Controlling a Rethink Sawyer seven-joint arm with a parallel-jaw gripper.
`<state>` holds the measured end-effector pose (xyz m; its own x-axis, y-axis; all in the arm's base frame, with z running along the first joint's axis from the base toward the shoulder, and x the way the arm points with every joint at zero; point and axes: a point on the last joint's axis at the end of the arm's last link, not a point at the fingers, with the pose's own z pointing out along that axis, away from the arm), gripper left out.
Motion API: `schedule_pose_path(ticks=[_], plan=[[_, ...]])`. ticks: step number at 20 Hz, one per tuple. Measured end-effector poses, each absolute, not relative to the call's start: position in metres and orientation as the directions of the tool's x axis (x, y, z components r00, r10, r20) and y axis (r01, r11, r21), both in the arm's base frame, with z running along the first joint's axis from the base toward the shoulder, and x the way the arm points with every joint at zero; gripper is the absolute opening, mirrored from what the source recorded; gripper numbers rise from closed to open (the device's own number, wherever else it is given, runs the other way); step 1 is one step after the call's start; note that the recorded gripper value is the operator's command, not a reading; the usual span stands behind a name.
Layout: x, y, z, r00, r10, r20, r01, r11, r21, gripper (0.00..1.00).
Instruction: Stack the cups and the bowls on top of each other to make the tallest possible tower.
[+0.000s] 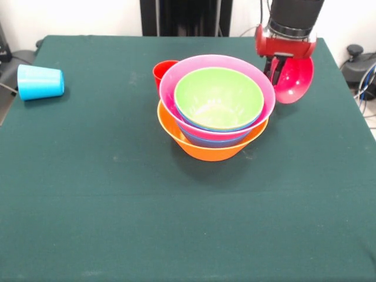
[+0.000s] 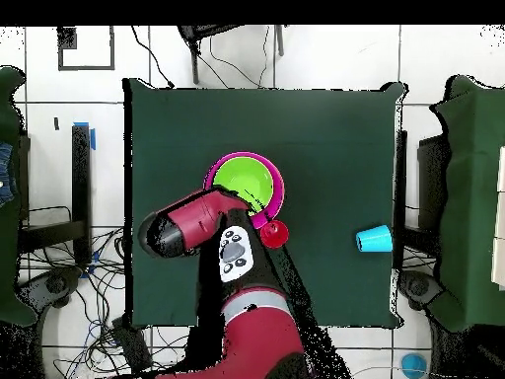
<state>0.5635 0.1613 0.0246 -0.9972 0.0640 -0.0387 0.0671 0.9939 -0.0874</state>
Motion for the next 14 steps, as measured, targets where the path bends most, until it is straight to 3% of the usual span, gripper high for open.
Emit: schedule_pose_path(ticks=[9,14], plan=[[0.551,0.179,0.109,-0.992,0.124,0.026,0.119,0.983,-0.143,0.00],[0.538,0.218,0.154,-0.995,0.093,0.038,0.085,0.980,-0.180,0.00]])
